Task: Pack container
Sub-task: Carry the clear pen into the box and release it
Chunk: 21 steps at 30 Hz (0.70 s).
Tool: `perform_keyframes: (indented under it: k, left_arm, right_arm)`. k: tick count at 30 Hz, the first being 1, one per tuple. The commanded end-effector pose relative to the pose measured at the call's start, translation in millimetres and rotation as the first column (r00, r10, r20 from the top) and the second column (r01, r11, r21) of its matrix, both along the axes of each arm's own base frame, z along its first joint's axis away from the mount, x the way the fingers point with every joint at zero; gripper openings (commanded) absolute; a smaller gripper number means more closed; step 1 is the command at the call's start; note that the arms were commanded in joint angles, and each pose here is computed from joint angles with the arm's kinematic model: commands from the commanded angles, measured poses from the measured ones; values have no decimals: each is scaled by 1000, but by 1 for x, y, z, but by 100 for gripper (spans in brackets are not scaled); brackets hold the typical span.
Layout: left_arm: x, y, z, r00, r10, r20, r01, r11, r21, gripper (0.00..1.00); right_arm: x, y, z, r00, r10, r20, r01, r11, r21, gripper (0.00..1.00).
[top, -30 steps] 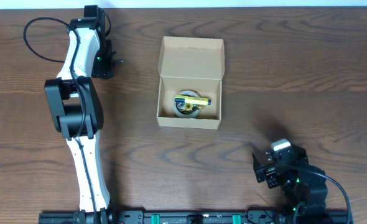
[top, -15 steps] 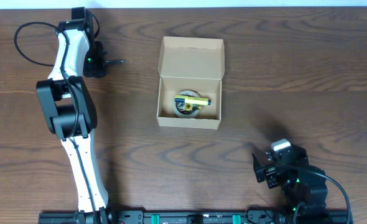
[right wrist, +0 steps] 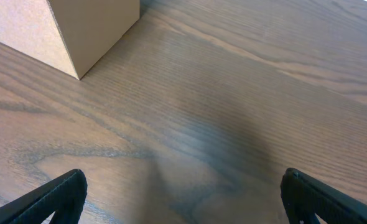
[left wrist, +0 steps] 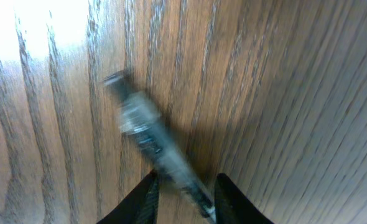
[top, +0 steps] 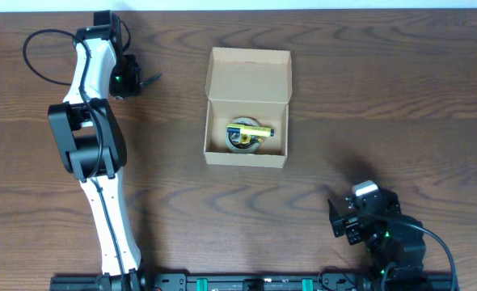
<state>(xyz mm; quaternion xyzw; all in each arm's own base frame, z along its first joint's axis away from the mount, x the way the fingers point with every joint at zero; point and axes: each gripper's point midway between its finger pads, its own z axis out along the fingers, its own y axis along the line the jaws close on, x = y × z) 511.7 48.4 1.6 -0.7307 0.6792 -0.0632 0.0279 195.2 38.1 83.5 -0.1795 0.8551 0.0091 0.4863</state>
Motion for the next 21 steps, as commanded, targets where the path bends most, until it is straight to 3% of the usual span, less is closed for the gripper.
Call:
perform_keyframes:
  k: [1,11,21]
  left_arm:
    - [-6,-7,-20,998,-39,-46,38,999,-20,25]
    - [-7,-8,-11,994,-102,-40,102,995,-9,6]
    - [-1,-3,55,986,-157,62,153,986,62,6]
  right_arm:
    - [0,-2,0,1000,-13,0,13,1000,9,99]
    - [0,-2,0,1000,-13,0,13,1000,9,99]
    - [0,-2,0,1000,-13,0,13,1000,9,99]
